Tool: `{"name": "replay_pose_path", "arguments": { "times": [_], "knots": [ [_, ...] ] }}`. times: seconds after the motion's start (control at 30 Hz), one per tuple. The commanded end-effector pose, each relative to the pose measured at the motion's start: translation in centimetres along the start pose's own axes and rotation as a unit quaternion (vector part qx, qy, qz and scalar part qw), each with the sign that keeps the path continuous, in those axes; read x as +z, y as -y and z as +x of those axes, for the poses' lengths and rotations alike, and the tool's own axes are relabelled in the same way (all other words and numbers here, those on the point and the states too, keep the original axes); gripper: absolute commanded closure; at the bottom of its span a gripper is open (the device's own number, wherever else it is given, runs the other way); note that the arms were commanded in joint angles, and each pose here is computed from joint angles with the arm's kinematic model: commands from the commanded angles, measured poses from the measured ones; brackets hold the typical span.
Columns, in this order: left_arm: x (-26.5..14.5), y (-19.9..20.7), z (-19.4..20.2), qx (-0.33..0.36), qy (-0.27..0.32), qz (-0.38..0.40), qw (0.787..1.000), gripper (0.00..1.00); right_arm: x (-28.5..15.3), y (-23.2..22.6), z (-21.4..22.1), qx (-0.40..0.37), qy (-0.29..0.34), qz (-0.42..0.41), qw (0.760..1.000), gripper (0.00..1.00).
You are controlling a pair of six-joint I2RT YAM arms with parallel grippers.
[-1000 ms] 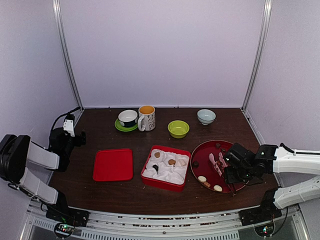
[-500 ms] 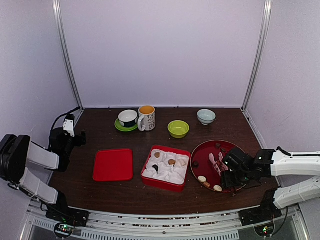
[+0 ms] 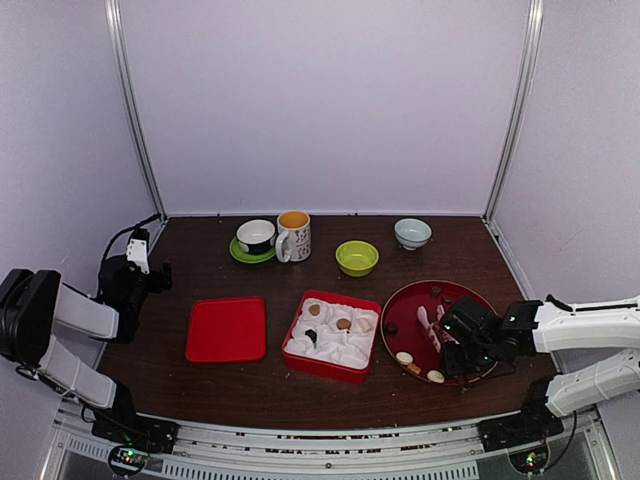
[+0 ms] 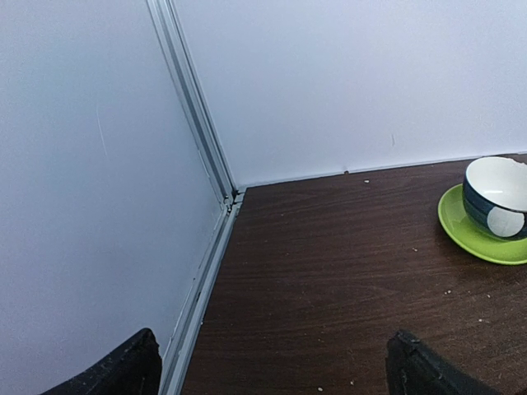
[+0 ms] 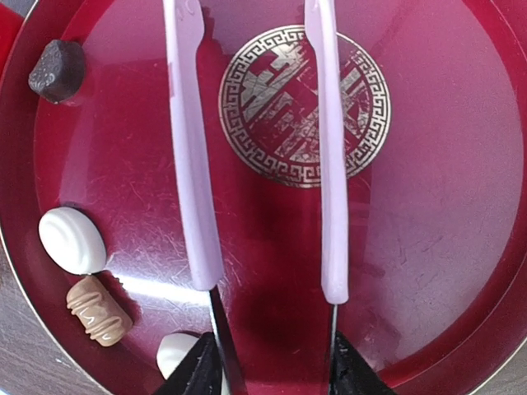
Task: Pack the chocolate
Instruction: Pick up the clamp from the plate.
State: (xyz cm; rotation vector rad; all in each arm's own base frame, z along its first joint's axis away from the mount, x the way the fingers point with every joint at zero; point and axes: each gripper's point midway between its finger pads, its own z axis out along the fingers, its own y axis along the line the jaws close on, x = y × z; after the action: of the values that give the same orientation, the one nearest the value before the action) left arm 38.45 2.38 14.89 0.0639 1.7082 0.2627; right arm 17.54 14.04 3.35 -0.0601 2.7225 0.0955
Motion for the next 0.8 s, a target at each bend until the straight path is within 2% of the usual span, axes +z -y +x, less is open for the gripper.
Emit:
{"name": "replay_pose_path", "arguments": {
  "times": [0.0,0.23,0.37,0.53,0.77],
  "knots": [
    [0.2,-0.5,-1.6,-0.006,0.030,-0.006,1.000,0.02,0.2,-0.5,0.2,0.002,0.004,-0.007,1.000,0.60],
    [0.2,-0.5,-1.6,-0.006,0.030,-0.006,1.000,0.02,-0.9,-0.4,-0.6,-0.001,0.032,-0.003,0.999,0.66],
    [0.2,-0.5,-1.6,-0.007,0.030,-0.007,1.000,0.02,-2.4,-1.0,-1.7,-0.010,0.058,-0.028,0.998,0.75],
    [0.2,-0.5,-1.6,-0.007,0.030,-0.007,0.999,0.02,-4.1,-1.4,-2.5,-0.040,0.068,-0.040,0.996,0.76],
    [0.2,-0.5,-1.6,-0.007,0.030,-0.007,0.999,0.02,-5.3,-3.1,-2.4,-0.082,0.041,-0.072,0.993,0.76]
  ]
}}
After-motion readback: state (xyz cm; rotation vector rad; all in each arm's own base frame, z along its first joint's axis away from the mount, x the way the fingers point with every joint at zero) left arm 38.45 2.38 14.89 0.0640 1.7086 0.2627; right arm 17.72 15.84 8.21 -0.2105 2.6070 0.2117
